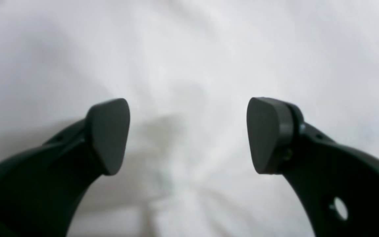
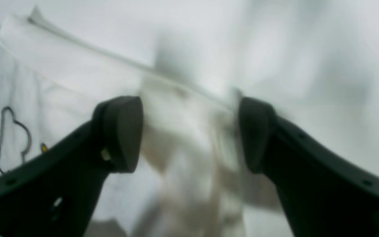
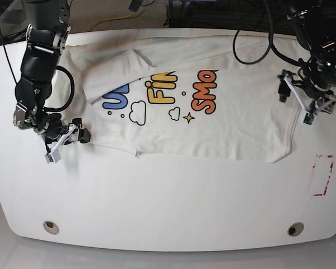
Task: Fold the T-shirt properly
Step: 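Release the shoulders and move both grippers toward the shirt's hem corners, then grasp the hem corners of the shirt with both grippers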
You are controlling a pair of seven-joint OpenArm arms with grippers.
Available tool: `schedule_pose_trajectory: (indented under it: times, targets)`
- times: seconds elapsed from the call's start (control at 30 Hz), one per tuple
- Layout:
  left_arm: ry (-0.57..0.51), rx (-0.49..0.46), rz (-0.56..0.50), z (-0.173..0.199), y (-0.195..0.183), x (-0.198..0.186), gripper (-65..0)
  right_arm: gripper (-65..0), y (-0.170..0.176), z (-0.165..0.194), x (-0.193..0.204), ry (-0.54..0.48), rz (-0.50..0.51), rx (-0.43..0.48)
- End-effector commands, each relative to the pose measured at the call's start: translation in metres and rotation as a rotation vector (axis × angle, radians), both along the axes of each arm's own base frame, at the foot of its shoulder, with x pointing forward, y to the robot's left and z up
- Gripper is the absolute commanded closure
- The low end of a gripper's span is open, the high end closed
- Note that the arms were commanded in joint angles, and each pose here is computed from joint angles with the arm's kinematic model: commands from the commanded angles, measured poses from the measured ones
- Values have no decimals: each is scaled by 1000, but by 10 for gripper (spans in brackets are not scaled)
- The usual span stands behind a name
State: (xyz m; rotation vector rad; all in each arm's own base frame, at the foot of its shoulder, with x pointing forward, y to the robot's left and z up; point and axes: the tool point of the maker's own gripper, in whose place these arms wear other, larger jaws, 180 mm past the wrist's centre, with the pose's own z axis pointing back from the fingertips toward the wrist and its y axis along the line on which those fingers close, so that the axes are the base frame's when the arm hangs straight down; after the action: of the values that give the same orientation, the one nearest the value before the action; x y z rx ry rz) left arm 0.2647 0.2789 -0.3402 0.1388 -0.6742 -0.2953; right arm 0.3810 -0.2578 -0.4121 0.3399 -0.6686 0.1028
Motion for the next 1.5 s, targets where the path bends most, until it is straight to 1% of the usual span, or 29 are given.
schedule_pose_trajectory:
  times: [0.0,0.03,0.07,0.13,0.17,0.27,0.33,0.4,0.5,0.67,0.73,0.9,1.03,1.17,1.2,1.23,1.27,1.37,1.47]
  targets:
    - [-92,-2,39,24,5,23,-525,-436,-5,14,14,-54,1,-3]
    - [-112,-5,60,30,8,29,-526,-436,-3,12,13,-49,5,0]
    - [-142,-13,83,38,10,37,-551,-433,-2,10,12,-44,5,1]
    - [-178,-34,134,47,15,49,-626,-387,1,9,12,-42,10,7]
    - [-185,-48,158,48,17,53,-650,-357,5,8,12,-41,13,13]
    - [-198,-121,272,46,28,69,-650,-189,13,7,13,-43,18,25]
    - [-186,-165,311,39,32,80,-650,-92,15,6,13,-42,21,29]
    - [-170,-199,323,33,33,90,-650,-40,16,6,13,-42,22,30]
    - [-155,-245,336,26,32,104,-650,-49,17,6,13,-42,22,32]
    - [-208,-323,348,14,31,128,-650,-54,18,5,12,-41,23,33]
    - [-202,-348,339,4,25,137,-650,-54,18,5,12,-41,23,33]
    - [-163,-367,310,-20,21,153,-650,-54,18,5,13,-42,23,33]
    - [-172,-391,293,-28,12,165,-650,-52,18,5,13,-43,23,34]
    - [-149,-406,282,-34,4,172,-649,-52,18,5,12,-43,21,37]
    - [-138,-410,278,-37,1,173,-625,-52,18,5,12,-43,21,37]
    - [-124,-418,275,-43,-3,174,-561,-52,18,6,13,-44,19,39]
    - [-118,-422,272,-46,-5,175,-517,-52,17,6,13,-45,18,40]
    - [-101,-448,276,-60,-13,178,-311,-51,17,6,13,-45,16,40]
    - [-101,-468,289,-67,-14,179,-139,-49,17,6,13,-45,16,40]
